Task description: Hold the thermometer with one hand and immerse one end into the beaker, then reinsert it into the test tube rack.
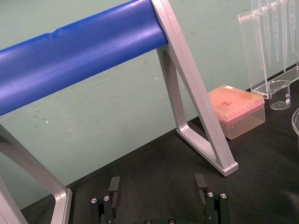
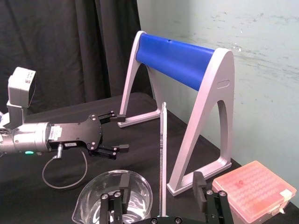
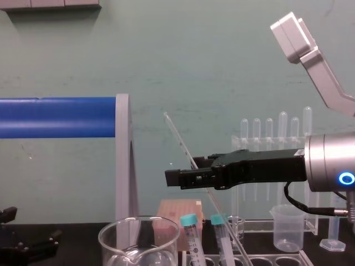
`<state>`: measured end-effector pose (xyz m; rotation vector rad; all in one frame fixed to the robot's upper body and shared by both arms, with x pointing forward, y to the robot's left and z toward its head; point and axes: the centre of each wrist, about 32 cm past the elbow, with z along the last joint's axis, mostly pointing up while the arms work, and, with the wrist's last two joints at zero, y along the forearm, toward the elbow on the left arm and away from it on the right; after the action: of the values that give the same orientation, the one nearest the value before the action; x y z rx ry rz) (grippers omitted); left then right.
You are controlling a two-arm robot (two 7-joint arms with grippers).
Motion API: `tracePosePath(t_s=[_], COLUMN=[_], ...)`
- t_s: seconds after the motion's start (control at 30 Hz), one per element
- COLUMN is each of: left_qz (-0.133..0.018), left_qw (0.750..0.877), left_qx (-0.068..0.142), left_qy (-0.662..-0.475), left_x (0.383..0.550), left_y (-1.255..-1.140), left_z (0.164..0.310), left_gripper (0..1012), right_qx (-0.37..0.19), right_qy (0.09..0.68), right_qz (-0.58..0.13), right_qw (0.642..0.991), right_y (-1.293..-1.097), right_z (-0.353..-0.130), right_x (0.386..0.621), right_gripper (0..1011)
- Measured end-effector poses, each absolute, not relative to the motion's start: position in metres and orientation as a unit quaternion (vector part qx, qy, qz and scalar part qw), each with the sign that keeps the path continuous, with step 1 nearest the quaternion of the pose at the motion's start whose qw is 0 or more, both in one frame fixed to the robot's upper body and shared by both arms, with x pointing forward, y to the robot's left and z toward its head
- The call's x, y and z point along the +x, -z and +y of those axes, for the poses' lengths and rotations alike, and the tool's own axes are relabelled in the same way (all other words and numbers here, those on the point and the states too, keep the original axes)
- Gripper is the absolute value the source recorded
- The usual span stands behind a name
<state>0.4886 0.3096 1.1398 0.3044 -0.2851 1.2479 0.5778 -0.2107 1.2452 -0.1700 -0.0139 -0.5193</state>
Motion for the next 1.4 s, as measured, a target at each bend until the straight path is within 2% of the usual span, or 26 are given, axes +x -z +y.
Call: tracePosePath(t_s=[0.47, 0.57, 0.63, 0.67, 0.7, 0.87, 1.1, 1.3, 1.4], left_qz=[-0.132, -0.132, -0.132, -0.132, -0.132, -0.132, -0.133, -0.133, -0.133], left_qw=[0.791, 0.791, 0.791, 0.791, 0.791, 0.791, 0.791, 0.791, 0.791], left_qx=[0.141, 0.141, 0.141, 0.141, 0.141, 0.141, 0.141, 0.141, 0.141], left_qy=[-0.58, -0.58, -0.58, -0.58, -0.58, -0.58, -0.58, -0.58, -0.58], left_x=[0.4886, 0.4886, 0.4886, 0.4886, 0.4886, 0.4886, 0.4886, 0.4886, 0.4886], left_y=[-1.1398, -1.1398, -1.1398, -1.1398, -1.1398, -1.1398, -1.1398, -1.1398, -1.1398], left_z=[0.3096, 0.3097, 0.3097, 0.3097, 0.3097, 0.3097, 0.3097, 0.3097, 0.3097], left_gripper=[1008, 1008, 1008, 1008, 1008, 1008, 1008, 1008, 1008], right_qx=[-0.083, -0.083, -0.083, -0.083, -0.083, -0.083, -0.072, -0.025, 0.022], right_qy=[0.257, 0.257, 0.257, 0.257, 0.257, 0.257, 0.257, 0.261, 0.265], right_qz=[-0.007, -0.007, -0.007, -0.007, -0.007, -0.007, -0.008, -0.028, -0.049], right_qw=[0.963, 0.963, 0.963, 0.963, 0.963, 0.963, 0.964, 0.965, 0.963], right_y=[-1.2454, -1.2454, -1.2454, -1.2454, -1.2454, -1.2454, -1.2432, -1.2463, -1.2527], right_z=[-0.2109, -0.2109, -0.2109, -0.2109, -0.2109, -0.2109, -0.2108, -0.2122, -0.216], right_x=[0.5777, 0.5777, 0.5777, 0.5777, 0.5777, 0.5777, 0.5754, 0.5751, 0.5748], right_gripper=[445, 378, 274, 274, 216, 72, 58, 58, 57])
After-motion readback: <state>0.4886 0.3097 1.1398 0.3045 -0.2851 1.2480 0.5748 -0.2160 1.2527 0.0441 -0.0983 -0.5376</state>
